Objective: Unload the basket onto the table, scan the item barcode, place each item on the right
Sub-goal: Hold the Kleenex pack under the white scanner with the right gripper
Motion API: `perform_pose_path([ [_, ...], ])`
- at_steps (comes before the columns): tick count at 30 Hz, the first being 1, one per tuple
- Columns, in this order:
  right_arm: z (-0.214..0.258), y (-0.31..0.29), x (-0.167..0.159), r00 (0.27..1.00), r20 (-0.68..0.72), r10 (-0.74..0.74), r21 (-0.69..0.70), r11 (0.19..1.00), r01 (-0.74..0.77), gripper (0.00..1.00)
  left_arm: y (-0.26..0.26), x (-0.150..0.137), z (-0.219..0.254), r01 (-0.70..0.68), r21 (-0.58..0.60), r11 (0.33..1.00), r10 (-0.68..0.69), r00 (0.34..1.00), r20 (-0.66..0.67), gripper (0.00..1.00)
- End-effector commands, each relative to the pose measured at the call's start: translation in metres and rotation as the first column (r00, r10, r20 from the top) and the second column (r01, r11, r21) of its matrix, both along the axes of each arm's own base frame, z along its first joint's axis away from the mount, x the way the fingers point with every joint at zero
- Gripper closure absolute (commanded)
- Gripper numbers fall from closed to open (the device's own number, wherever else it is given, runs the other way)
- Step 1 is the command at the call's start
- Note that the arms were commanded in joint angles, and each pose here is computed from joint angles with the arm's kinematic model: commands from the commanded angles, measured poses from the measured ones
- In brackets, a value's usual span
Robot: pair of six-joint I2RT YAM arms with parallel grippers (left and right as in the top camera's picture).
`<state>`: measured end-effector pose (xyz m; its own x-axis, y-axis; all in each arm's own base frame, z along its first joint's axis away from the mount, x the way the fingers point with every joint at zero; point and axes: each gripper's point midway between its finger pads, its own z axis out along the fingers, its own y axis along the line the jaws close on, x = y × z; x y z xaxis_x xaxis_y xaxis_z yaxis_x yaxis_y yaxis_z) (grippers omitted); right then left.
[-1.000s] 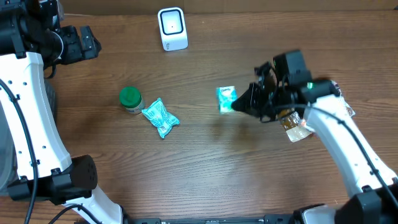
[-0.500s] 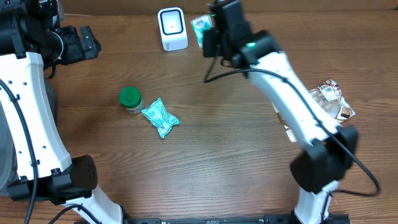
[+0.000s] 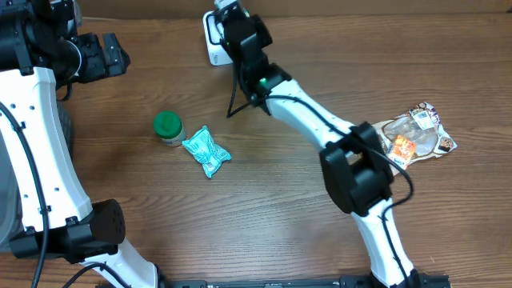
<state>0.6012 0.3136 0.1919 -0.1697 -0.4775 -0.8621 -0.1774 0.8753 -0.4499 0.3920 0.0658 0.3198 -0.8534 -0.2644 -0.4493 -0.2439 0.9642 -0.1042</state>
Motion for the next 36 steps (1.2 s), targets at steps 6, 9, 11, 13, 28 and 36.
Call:
perform_pose_path([
  [6, -0.046, 0.022, 0.005, 0.992, 0.0, 0.125, -0.304, 0.945, -0.119, 0.96, -0.002, 0.0, 0.002, 0.021, 0.015, 1.0, -0.021, 1.0, 0.004, 0.0],
  [9, -0.049, 0.022, 0.005, 0.992, -0.004, 0.125, -0.306, 0.944, -0.121, 0.96, -0.002, 0.0, 0.002, 0.021, 0.015, 1.0, -0.021, 1.0, 0.004, 0.0],
  [11, -0.049, 0.022, 0.005, 0.992, -0.005, 0.125, -0.307, 0.944, -0.121, 0.96, -0.002, 0.0, 0.002, 0.021, 0.015, 1.0, -0.021, 1.0, 0.004, 0.01],
  [13, -0.049, 0.022, 0.005, 0.992, -0.005, 0.125, -0.307, 0.944, -0.121, 0.96, -0.002, 0.0, 0.001, 0.021, 0.015, 1.0, -0.021, 1.0, 0.003, 0.0],
  [28, -0.049, 0.032, 0.004, 0.984, -0.008, 0.176, -0.283, 0.944, -0.171, 0.96, -0.002, 0.0, 0.002, 0.021, 0.015, 1.0, -0.021, 1.0, 0.003, 0.0],
  [36, -0.008, 0.034, 0.007, 0.979, 0.104, 0.174, -0.196, 0.969, -0.152, 0.96, -0.002, 0.0, 0.002, 0.021, 0.015, 1.0, -0.021, 1.0, 0.003, 0.01],
])
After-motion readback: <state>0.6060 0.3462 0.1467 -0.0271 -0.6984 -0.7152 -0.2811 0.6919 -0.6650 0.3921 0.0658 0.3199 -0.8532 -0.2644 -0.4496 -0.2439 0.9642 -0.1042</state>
